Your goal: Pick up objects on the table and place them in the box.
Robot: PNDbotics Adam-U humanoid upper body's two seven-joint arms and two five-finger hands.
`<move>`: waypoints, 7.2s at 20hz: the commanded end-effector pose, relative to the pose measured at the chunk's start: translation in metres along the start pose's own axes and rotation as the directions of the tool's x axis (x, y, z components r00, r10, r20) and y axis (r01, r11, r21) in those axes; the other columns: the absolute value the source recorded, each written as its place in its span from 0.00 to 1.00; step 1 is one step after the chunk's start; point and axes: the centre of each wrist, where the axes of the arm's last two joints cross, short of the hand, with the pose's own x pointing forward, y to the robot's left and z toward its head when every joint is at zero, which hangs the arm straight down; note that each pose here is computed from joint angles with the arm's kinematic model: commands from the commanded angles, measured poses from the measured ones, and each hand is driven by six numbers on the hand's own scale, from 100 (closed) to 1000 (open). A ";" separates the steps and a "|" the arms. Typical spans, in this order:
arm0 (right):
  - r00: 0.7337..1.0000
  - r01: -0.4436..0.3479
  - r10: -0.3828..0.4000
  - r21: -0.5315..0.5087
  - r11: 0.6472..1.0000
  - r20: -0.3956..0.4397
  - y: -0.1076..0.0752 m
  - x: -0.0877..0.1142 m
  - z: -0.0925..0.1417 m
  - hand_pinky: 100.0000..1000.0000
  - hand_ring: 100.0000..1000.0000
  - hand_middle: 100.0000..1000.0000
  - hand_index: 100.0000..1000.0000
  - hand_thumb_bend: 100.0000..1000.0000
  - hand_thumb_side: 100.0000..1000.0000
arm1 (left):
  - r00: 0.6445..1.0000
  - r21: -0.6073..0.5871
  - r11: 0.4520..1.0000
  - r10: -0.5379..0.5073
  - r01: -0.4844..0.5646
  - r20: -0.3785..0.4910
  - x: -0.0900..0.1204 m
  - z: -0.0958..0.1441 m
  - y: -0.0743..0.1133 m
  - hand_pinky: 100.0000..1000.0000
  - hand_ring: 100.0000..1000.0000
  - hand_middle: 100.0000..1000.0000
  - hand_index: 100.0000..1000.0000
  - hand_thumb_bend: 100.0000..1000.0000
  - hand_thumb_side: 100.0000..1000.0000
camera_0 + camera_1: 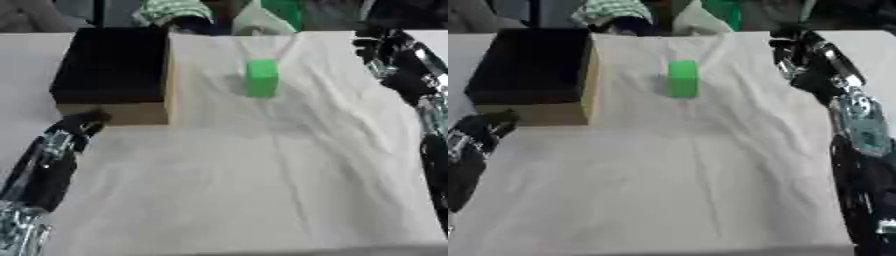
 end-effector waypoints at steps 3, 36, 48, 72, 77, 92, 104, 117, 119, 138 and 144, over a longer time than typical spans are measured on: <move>0.995 -0.102 0.100 0.088 0.991 0.028 -0.015 0.014 -0.010 0.91 0.90 0.85 0.93 0.03 0.01 | 1.000 -0.004 1.000 -0.013 0.013 0.013 0.005 -0.001 0.004 1.00 1.00 0.69 0.72 0.00 0.81; 0.752 -0.595 0.631 0.604 0.530 0.189 -0.054 0.059 -0.127 0.88 0.95 0.91 0.96 0.58 0.19 | 1.000 -0.050 0.998 -0.026 0.026 -0.005 0.003 -0.001 0.003 1.00 1.00 0.69 0.72 0.00 0.81; 0.748 -0.545 0.658 0.646 0.534 0.087 0.007 0.032 -0.153 0.88 0.95 0.91 0.96 0.59 0.24 | 1.000 -0.073 0.997 -0.023 0.024 0.011 0.006 -0.006 0.000 1.00 1.00 0.69 0.72 0.00 0.81; 0.585 -0.613 0.805 0.598 0.517 -0.096 0.022 -0.011 -0.132 0.85 0.87 0.71 0.83 0.56 0.25 | 1.000 -0.080 0.997 -0.021 0.022 0.018 0.007 -0.008 -0.001 1.00 1.00 0.69 0.72 0.00 0.81; 0.556 -0.670 0.828 0.550 0.499 -0.074 0.024 -0.011 -0.132 0.80 0.78 0.44 0.62 0.51 0.19 | 1.000 -0.079 0.997 -0.020 0.021 0.019 0.007 -0.008 -0.001 1.00 1.00 0.69 0.72 0.00 0.81; 0.553 -0.797 0.814 0.400 0.454 0.178 0.043 0.053 -0.185 0.78 0.73 0.34 0.53 0.40 0.01 | 1.000 -0.089 0.996 -0.009 0.010 0.008 0.005 -0.006 -0.002 1.00 1.00 0.68 0.72 0.00 0.81; 0.608 -0.786 0.754 0.323 0.527 0.250 0.090 0.100 -0.223 0.79 0.73 0.36 0.56 0.36 0.00 | 1.000 -0.168 0.986 0.018 -0.015 0.018 0.007 -0.014 -0.012 1.00 1.00 0.68 0.72 0.00 0.80; 0.629 -0.778 0.726 0.226 0.587 0.279 0.143 0.102 -0.228 0.79 0.74 0.51 0.72 0.20 0.03 | 0.999 -0.202 0.979 0.030 -0.022 0.036 0.011 -0.020 -0.018 1.00 1.00 0.68 0.72 0.00 0.81; 0.617 -0.787 0.739 0.209 0.581 0.271 0.152 0.099 -0.226 0.79 0.75 0.55 0.76 0.22 0.05 | 0.999 -0.201 0.979 0.030 -0.022 0.039 0.012 -0.020 -0.018 1.00 1.00 0.68 0.72 0.00 0.81; 0.566 -0.820 0.770 0.104 0.562 0.296 0.155 0.091 -0.222 0.87 0.87 0.91 0.95 0.44 0.13 | 0.999 -0.184 0.983 0.033 -0.026 0.035 0.011 -0.019 -0.016 1.00 1.00 0.68 0.72 0.00 0.81; 0.655 -0.738 0.712 0.011 0.675 0.251 0.119 0.080 -0.210 0.83 0.83 0.84 0.92 0.17 0.12 | 0.999 -0.143 0.989 0.026 -0.022 0.032 0.009 -0.015 -0.011 1.00 1.00 0.68 0.72 0.00 0.80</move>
